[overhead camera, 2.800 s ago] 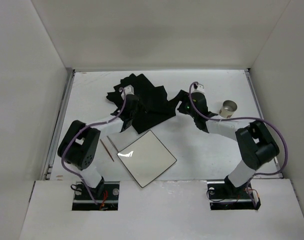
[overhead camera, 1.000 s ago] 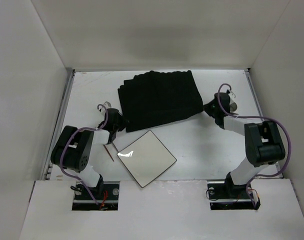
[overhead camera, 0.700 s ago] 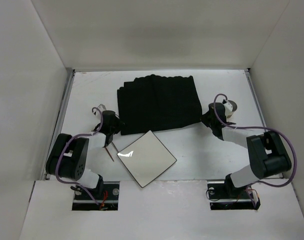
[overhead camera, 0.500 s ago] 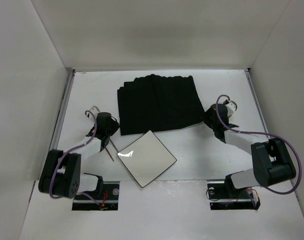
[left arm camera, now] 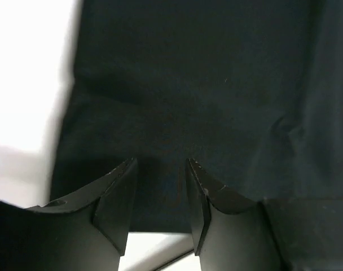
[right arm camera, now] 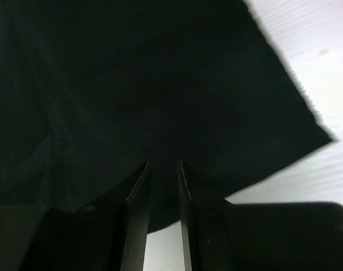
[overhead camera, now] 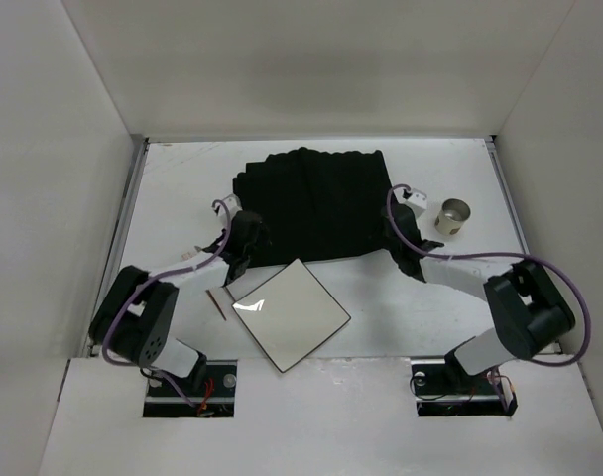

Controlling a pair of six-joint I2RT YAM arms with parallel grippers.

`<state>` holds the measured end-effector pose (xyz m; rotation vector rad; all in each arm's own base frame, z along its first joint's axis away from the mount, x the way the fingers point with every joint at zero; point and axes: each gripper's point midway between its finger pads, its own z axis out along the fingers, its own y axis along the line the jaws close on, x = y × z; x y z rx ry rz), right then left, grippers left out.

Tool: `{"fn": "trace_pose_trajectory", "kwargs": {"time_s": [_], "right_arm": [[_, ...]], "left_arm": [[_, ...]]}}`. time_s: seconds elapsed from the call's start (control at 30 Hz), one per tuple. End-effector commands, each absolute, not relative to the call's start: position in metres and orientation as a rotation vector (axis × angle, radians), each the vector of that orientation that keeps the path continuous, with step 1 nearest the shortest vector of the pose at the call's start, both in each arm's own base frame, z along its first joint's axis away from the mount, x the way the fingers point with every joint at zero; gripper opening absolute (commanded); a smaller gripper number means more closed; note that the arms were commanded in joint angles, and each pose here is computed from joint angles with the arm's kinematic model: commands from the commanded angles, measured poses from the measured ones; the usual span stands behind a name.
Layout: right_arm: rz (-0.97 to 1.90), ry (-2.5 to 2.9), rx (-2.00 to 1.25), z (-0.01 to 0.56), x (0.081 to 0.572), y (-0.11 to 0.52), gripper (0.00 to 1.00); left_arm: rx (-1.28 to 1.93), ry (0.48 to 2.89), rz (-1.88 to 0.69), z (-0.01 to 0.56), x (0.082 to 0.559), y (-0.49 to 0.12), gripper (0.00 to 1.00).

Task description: Set the dinner table for one person

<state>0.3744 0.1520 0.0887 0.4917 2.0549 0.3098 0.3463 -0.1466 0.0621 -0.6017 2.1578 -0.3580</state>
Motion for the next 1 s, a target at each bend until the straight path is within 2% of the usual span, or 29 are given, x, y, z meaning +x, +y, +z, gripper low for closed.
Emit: {"fn": "trace_pose_trajectory", "kwargs": {"time_s": [0.0, 0.1, 0.3, 0.47, 0.5, 0.73, 0.9, 0.97], "right_arm": [[0.381, 2.004, 0.481, 0.101, 0.395, 0.171, 0.32], [0.417, 2.056, 0.496, 0.084, 0.396, 0.173, 0.29], [0.524, 2.267, 0.548, 0.022, 0.355, 0.188, 0.16], [0.53, 2.289, 0.552, 0.015, 0.348, 0.189, 0.15], [0.593, 2.29, 0.563, 0.009, 0.321, 0.198, 0.18], [0.568, 2.118, 0.56, 0.064, 0.336, 0.182, 0.41], [0.503, 2.032, 0.645, 0.078, 0.341, 0.164, 0.54], [0.483, 2.013, 0.664, 0.08, 0.338, 0.157, 0.55]], "left_arm": [[-0.606, 2.164, -0.377, 0.056, 0.36, -0.159, 0.37], [-0.645, 2.232, -0.363, 0.028, 0.353, -0.155, 0.37], [-0.766, 2.291, -0.269, -0.008, 0.328, -0.115, 0.37], [-0.784, 2.268, -0.242, -0.003, 0.322, -0.099, 0.37], [-0.784, 2.255, -0.241, 0.002, 0.323, -0.099, 0.38], [-0.716, 2.157, -0.273, 0.052, 0.326, -0.106, 0.4], [-0.684, 2.118, -0.33, 0.074, 0.343, -0.125, 0.43], [-0.661, 2.096, -0.379, 0.089, 0.358, -0.142, 0.44]]}}
